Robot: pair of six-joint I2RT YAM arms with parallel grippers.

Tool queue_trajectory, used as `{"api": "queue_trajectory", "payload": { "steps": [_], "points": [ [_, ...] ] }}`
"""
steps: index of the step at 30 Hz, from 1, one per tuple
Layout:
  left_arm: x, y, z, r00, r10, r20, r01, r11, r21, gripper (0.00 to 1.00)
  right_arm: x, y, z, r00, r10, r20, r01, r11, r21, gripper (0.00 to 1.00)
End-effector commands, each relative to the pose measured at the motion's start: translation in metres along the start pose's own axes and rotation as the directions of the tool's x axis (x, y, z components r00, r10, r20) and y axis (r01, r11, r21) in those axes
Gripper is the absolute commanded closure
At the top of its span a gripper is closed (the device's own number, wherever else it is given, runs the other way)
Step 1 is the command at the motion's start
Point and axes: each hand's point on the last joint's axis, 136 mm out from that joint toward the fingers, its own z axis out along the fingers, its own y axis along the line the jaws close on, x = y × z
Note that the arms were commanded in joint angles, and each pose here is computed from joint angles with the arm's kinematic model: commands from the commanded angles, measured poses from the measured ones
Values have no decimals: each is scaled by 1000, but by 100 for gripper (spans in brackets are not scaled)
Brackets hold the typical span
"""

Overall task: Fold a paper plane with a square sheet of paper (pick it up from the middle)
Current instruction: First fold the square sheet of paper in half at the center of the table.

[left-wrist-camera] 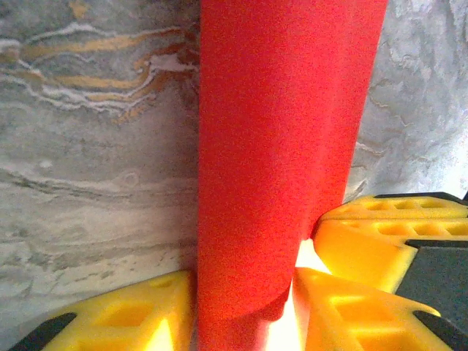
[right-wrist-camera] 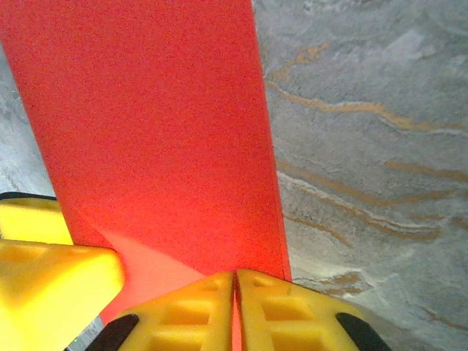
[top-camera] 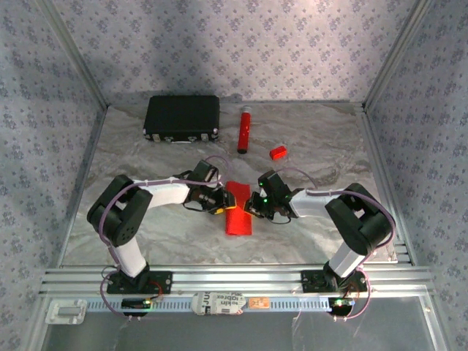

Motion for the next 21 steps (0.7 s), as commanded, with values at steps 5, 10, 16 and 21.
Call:
{"api": "queue_trajectory", "payload": {
  "steps": [5, 10, 16, 21],
  "points": [
    [6, 24, 7, 1000, -21, -22, 19, 994, -112, 63, -11, 7, -29, 997, -36, 67, 33, 998, 53, 77],
    [7, 32, 6, 999, -33, -18, 30, 988, -152, 63, -28, -12, -73, 981, -17, 192, -12, 989, 148, 71],
    [8, 37, 7, 999, -35, -28, 29, 981, -189, 63, -34, -39, -101, 956, 59, 286, -102, 985, 139, 71],
    [8, 41, 7, 999, -37, -33, 29, 974, -224, 63, -29, -49, -111, 946, 83, 313, -129, 983, 130, 70]
  ]
}}
